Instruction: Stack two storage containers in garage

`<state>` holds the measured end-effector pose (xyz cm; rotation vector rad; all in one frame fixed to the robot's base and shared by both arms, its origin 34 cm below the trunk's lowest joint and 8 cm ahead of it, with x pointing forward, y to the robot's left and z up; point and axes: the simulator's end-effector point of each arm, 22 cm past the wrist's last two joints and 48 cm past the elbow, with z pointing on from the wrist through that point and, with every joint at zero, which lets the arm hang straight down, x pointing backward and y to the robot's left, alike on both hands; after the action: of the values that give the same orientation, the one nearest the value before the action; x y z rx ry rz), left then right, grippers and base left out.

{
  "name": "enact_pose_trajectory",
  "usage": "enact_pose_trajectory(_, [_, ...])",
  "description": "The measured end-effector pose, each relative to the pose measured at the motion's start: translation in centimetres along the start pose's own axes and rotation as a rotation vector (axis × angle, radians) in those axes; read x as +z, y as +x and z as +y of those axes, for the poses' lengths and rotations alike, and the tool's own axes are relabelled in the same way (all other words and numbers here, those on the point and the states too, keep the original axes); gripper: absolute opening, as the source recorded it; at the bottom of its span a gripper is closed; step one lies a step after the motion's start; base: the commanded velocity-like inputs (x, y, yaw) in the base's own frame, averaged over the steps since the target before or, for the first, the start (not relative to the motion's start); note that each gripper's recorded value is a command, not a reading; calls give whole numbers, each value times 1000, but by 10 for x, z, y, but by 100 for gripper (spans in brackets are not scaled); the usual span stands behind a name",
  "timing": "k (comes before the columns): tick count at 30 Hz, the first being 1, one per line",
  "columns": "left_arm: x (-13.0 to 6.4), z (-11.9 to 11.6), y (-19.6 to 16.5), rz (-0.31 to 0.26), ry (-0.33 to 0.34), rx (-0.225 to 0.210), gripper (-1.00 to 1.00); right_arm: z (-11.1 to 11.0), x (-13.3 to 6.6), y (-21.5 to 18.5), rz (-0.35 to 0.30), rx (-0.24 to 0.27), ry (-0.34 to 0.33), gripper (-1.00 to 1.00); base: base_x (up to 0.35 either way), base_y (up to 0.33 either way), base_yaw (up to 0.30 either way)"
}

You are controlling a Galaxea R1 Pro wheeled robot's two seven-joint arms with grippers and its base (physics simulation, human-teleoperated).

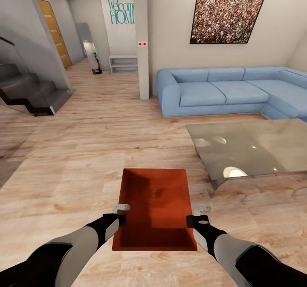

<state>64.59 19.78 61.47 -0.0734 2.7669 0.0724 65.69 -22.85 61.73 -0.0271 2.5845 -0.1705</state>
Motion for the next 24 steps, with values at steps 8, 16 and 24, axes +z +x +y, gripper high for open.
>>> enact_pose_trajectory(8, [0,1,0,-1,0,-1,-100,1,-1,0,-2,1,-2,-100,278,123,0])
enact_pose_trajectory(16, [0,1,0,-2,0,-2,-100,2,-1,-1,-3,0,-3,-100,318,103,208])
enact_pose_trajectory(24, [0,1,0,-2,0,-1,-100,0,0,-1,-3,2,-1,-100,321,40,146])
